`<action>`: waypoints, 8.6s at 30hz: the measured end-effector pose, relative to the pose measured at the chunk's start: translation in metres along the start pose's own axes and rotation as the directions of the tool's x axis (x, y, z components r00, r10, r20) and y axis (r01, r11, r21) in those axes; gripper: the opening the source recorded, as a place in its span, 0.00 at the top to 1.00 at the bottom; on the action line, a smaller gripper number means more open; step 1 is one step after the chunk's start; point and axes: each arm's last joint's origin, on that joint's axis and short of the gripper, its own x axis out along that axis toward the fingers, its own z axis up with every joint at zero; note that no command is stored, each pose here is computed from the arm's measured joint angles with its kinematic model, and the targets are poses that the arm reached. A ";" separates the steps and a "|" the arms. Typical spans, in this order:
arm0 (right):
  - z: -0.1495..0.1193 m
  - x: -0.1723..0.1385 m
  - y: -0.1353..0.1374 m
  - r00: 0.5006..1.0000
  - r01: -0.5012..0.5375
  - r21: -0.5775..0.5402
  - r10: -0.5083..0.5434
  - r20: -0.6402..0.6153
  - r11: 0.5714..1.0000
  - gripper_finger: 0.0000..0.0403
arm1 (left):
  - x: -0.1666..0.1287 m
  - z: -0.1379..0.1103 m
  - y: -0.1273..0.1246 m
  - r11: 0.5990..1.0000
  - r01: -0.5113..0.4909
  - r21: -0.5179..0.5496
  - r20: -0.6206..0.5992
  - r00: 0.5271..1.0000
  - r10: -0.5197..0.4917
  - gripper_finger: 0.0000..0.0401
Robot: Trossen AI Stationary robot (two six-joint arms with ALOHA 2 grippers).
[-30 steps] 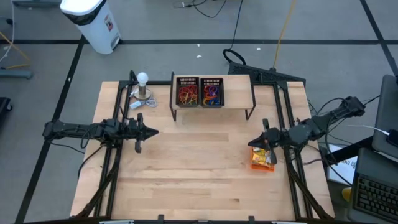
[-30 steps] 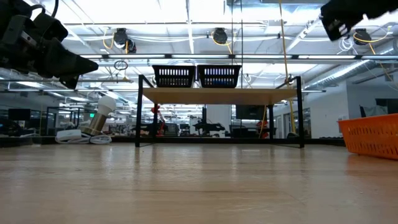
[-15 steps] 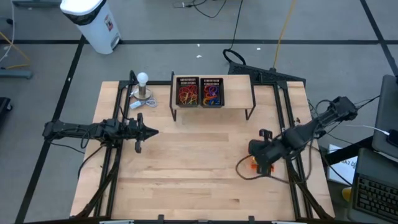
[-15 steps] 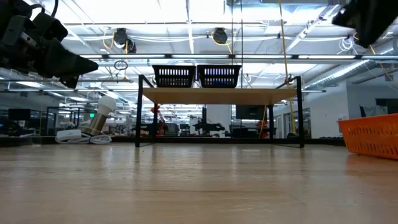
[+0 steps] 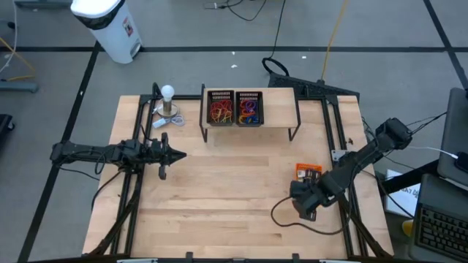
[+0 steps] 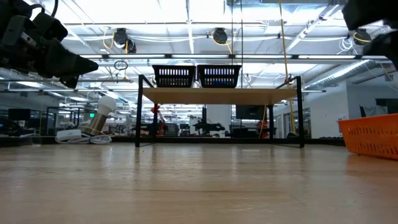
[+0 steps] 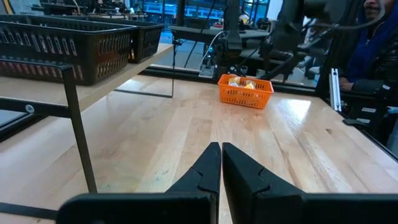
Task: Pick & Place Office Desk Supplies
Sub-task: Put the orange bin on the shelf, then return to Home Position
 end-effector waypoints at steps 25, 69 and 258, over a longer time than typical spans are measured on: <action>-0.040 0.075 -0.019 0.999 0.033 0.150 -0.028 -0.032 0.988 0.66 | 0.000 0.000 0.000 1.000 0.000 0.008 0.000 1.000 0.000 0.95; 0.046 -0.080 0.034 0.993 0.076 -0.240 -0.051 0.107 0.968 1.00 | 0.000 0.000 0.000 1.000 0.001 -0.008 0.002 1.000 -0.001 0.95; -0.060 -0.142 -0.170 0.123 0.008 -0.293 0.290 0.949 0.956 0.99 | -0.047 0.125 -0.001 0.889 -0.349 0.295 0.358 0.903 0.236 0.99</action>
